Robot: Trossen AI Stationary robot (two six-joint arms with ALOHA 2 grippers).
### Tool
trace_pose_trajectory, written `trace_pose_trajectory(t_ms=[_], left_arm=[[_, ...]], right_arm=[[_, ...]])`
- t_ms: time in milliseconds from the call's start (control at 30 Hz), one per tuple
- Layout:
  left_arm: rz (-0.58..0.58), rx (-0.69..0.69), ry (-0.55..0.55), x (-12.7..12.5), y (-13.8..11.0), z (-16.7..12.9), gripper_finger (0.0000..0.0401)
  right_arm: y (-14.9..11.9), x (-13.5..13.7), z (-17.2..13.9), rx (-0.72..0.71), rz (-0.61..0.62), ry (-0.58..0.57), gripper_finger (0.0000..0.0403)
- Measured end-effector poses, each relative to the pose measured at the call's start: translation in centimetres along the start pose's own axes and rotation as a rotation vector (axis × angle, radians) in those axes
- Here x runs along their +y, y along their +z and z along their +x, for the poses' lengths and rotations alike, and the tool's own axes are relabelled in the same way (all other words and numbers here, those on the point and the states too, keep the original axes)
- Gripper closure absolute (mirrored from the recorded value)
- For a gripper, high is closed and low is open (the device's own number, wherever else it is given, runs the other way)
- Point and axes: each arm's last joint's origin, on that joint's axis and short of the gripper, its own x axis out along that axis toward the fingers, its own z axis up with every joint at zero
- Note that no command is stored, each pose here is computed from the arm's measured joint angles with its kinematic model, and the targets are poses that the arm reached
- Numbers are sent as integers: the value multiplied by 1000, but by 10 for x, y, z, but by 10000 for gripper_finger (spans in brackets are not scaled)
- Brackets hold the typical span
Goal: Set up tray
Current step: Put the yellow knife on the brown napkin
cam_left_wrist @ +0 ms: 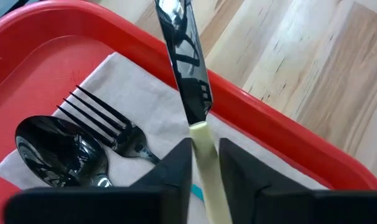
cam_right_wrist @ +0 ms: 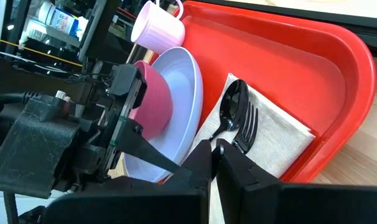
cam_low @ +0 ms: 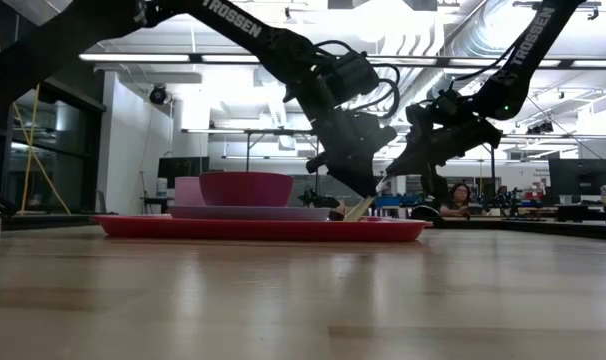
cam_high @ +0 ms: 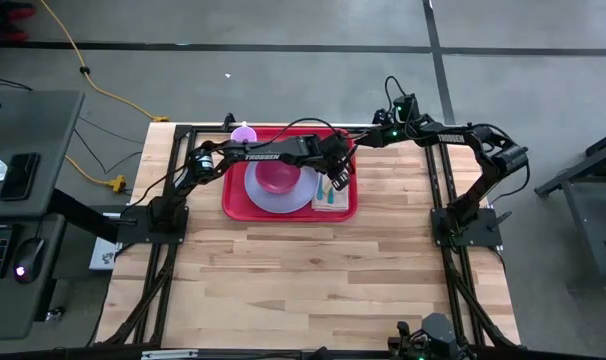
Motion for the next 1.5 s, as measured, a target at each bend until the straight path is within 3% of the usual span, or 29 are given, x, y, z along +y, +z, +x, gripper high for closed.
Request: trace_pose_trajectory(t_ms=[233,433,767,900,1500], left_arm=[[2,-6,-17,0,1,-1,357],[2,-3,-35,-1,1,-1,383],[8,-2,-41,-1,1,-1,321],[44,3,-91,-2,1,-1,303],[54,-2,-108,-3,2,-1,295]], right_arm=[[0,0,0,-1,1,-2,403],[0,0,0,0,1,-1,403],[0,0,0,1,0,3,403],[0,0,0,2,1,4,403],[2,4,3,-9,12,27,403]])
